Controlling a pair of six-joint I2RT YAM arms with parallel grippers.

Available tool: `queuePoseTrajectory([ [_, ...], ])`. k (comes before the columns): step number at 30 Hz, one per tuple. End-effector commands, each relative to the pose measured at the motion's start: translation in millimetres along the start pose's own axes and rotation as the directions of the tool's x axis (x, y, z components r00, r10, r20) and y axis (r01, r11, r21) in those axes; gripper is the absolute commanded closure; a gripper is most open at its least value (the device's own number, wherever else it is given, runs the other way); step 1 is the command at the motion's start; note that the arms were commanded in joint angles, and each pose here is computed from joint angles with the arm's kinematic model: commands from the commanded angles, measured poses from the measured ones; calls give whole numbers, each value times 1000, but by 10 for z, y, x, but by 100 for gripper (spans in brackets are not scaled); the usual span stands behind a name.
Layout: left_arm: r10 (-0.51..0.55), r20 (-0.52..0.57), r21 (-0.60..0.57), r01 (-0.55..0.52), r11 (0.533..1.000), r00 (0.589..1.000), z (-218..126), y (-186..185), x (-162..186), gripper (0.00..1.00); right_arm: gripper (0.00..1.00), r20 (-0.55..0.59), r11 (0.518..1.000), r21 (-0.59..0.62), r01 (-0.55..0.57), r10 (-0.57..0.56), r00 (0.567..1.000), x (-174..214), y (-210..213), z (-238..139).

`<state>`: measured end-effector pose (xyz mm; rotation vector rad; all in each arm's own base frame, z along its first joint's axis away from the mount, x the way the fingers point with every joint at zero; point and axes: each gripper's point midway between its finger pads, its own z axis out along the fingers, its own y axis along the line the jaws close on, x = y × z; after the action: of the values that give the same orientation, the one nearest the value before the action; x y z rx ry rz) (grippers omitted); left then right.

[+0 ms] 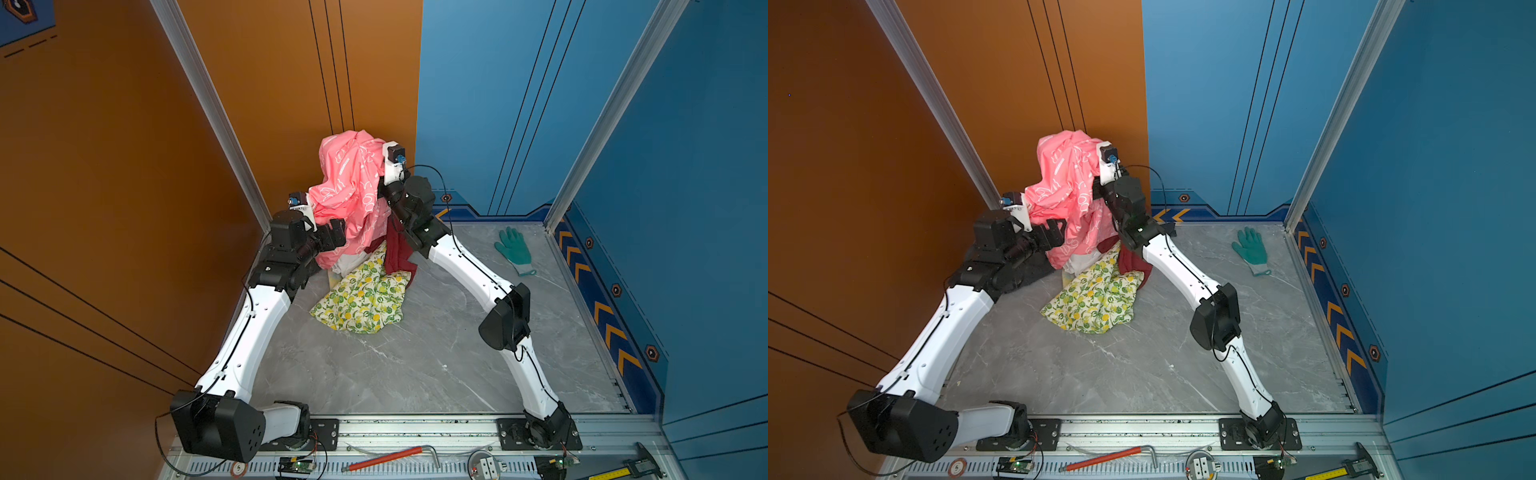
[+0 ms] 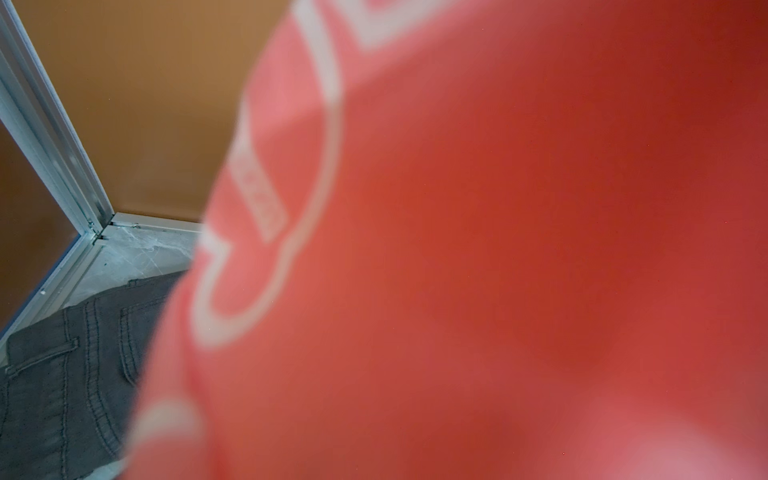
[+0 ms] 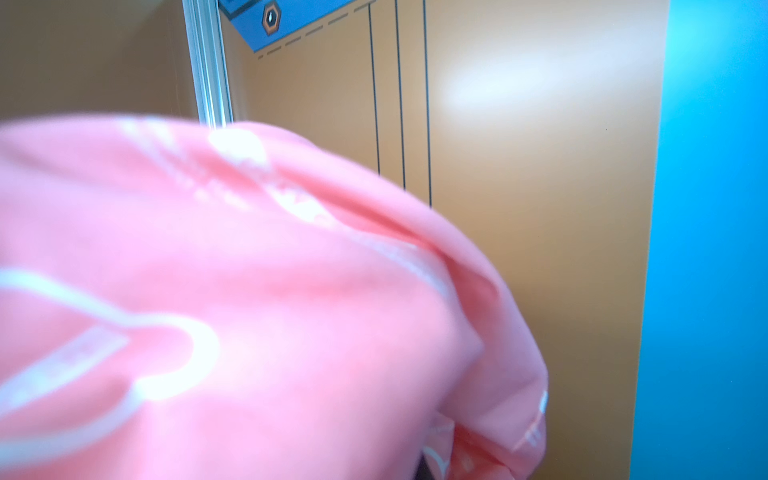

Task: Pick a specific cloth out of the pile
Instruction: 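Lift the pink cloth with both grippers, pulling it free of the pile, then carry the pink cloth away with the right gripper while the left gripper releases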

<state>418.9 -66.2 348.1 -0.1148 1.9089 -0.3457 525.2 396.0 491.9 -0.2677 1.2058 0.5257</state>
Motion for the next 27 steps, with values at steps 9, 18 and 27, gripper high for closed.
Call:
queuePoseTrajectory([
  [9,109,-76,45,-106,993,991,123,-189,283,1,100,280,994,105,-36,6,960,-2099,-730,-818],
  [18,175,-117,159,-156,975,978,272,-632,393,2,100,164,945,323,46,-103,981,-2301,-1553,-1757],
  [27,261,-184,252,-211,944,948,236,-1025,740,1,100,-59,847,520,111,-94,994,-1662,-2181,-2776],
])
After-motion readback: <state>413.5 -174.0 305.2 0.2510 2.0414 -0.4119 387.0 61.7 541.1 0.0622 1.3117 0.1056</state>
